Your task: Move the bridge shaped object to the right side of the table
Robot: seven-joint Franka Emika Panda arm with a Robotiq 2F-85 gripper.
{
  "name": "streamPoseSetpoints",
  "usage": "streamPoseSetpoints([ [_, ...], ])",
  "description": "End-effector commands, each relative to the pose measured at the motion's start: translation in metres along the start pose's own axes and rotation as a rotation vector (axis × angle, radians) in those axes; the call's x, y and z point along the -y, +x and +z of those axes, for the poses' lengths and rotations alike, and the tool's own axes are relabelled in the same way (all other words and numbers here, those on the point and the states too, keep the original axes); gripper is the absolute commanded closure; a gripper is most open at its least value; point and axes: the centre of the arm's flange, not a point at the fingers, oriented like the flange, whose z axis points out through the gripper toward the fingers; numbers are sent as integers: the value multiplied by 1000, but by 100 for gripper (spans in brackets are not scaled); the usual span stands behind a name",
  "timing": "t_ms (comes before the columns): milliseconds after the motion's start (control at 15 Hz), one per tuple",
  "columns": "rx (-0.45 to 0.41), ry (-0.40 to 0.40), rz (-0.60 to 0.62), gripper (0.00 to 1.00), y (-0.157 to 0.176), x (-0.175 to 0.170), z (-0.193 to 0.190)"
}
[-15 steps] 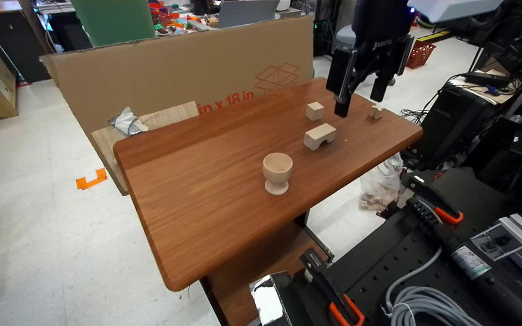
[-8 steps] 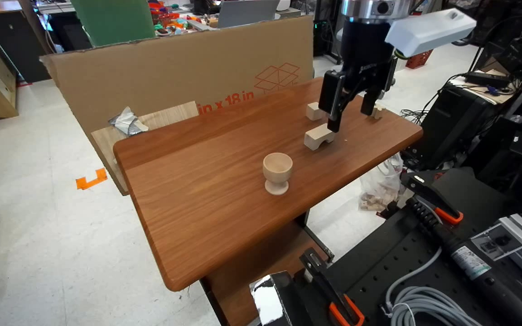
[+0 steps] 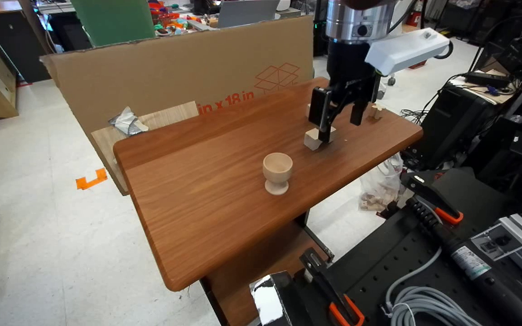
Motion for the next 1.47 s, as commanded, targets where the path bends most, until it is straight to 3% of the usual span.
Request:
streamPoseSetpoints([
  [0,2,-1,-46,0,14,3,6],
  [533,4,-5,-98,0,27,4,14],
  [600,6,-3,-105,25,28,4,15],
  [667,6,-2,-117,28,29,4,15],
  [933,12,4,-153,57,32,5,16],
  [1267,10,3,-139,57,32,6,16],
  [1333,24,5,-132,57,44,-7,-21],
  [1400,21,14,-118,57,49,-12,-32],
])
